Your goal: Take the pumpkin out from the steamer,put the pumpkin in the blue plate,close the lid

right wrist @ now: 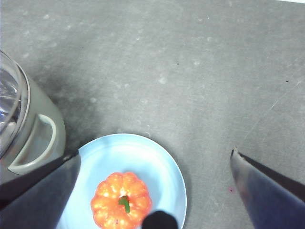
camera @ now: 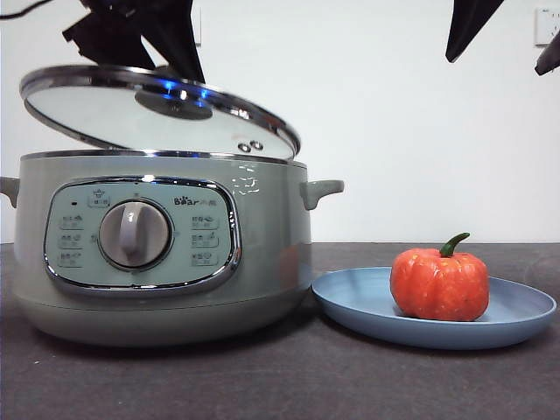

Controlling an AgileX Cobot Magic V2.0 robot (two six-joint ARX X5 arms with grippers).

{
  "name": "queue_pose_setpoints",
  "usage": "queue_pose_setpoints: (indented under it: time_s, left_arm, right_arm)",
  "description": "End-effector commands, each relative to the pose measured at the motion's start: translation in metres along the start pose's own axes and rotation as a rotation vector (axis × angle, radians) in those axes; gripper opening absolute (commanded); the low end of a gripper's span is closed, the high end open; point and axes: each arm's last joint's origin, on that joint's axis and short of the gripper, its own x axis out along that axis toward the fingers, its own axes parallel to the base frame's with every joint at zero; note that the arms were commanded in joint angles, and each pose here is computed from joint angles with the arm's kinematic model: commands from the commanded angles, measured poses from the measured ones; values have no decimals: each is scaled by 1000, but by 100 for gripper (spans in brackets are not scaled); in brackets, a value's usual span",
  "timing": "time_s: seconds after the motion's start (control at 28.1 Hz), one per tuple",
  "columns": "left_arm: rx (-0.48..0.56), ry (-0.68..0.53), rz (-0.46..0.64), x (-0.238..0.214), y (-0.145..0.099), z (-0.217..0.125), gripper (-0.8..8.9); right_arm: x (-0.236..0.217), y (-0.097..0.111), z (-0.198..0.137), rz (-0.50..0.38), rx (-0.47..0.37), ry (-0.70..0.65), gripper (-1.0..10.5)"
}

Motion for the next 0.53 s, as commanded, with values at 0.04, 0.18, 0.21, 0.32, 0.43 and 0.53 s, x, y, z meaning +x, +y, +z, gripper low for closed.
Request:
queue_pose_setpoints:
  time_s: [0.04,0.18,0.21,0.32,0.43,0.53]
  left_arm:
    - [13,-47,-9,-3,-1,7,-9]
    - [12,-38,-9,-2,-1,6,-9]
    - [12,-36,-10,-2,-1,6,-9]
    - [12,-25,-13,1,-2,5,-9]
    - [9,0,-15,6,-1,3,-9]
    - [8,17,-20,10,-2,2,-9]
  right_arm:
    - [0,0,-2,-4,-2,4,595]
    - [0,0,-2,-4,-1,3,595]
    - [0,0,-2,-4,-1,3,595]
    - [0,0,-2,-3,-1,3,595]
    - [0,0,-2,-4,-2,4,595]
    - [0,0,-2,-4,-2,10,595]
